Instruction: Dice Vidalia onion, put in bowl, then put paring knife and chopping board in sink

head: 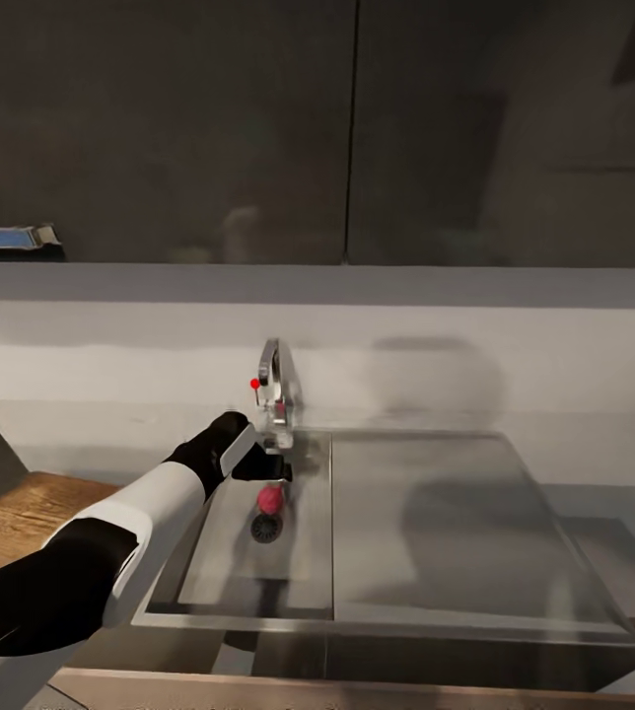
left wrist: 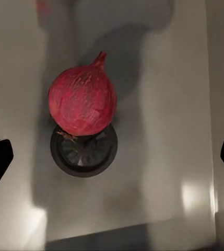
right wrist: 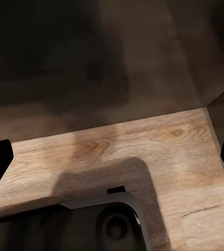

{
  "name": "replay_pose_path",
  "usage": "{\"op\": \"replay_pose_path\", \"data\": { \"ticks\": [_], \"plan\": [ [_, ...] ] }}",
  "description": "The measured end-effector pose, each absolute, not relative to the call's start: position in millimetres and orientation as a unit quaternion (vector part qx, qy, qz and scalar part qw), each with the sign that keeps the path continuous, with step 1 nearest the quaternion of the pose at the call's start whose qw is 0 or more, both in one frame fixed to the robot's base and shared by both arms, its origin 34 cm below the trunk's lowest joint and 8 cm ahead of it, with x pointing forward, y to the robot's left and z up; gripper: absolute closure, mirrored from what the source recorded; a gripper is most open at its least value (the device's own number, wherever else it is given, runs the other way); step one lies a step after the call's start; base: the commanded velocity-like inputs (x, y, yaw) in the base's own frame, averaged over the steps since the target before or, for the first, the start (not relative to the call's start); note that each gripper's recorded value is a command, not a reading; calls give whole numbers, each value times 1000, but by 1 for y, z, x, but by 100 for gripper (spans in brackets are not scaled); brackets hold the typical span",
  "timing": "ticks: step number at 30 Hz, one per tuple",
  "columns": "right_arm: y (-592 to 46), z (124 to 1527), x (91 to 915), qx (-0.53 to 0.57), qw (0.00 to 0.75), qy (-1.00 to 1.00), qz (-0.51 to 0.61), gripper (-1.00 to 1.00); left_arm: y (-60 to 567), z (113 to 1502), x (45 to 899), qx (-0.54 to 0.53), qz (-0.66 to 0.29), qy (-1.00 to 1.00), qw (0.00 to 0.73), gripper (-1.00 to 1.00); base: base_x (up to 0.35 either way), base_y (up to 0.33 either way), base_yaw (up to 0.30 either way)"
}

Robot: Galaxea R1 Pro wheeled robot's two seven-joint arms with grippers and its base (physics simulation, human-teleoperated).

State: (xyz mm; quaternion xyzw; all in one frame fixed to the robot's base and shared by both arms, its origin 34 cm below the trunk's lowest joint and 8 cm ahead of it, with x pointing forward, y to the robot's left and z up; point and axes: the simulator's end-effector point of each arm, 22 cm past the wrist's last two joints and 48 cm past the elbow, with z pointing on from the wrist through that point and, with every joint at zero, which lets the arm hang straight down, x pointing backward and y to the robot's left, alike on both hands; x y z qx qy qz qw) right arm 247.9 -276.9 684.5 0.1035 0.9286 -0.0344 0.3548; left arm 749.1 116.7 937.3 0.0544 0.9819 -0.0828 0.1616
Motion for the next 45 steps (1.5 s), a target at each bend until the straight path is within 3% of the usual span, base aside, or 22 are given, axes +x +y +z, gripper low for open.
{"op": "replay_pose_path", "data": {
  "ticks": [45],
  "plan": [
    [-277,676,225,102,322,940,-38,-100,122,879,731,48,-83,989,115,-100,28,1,0]
  ]
}}
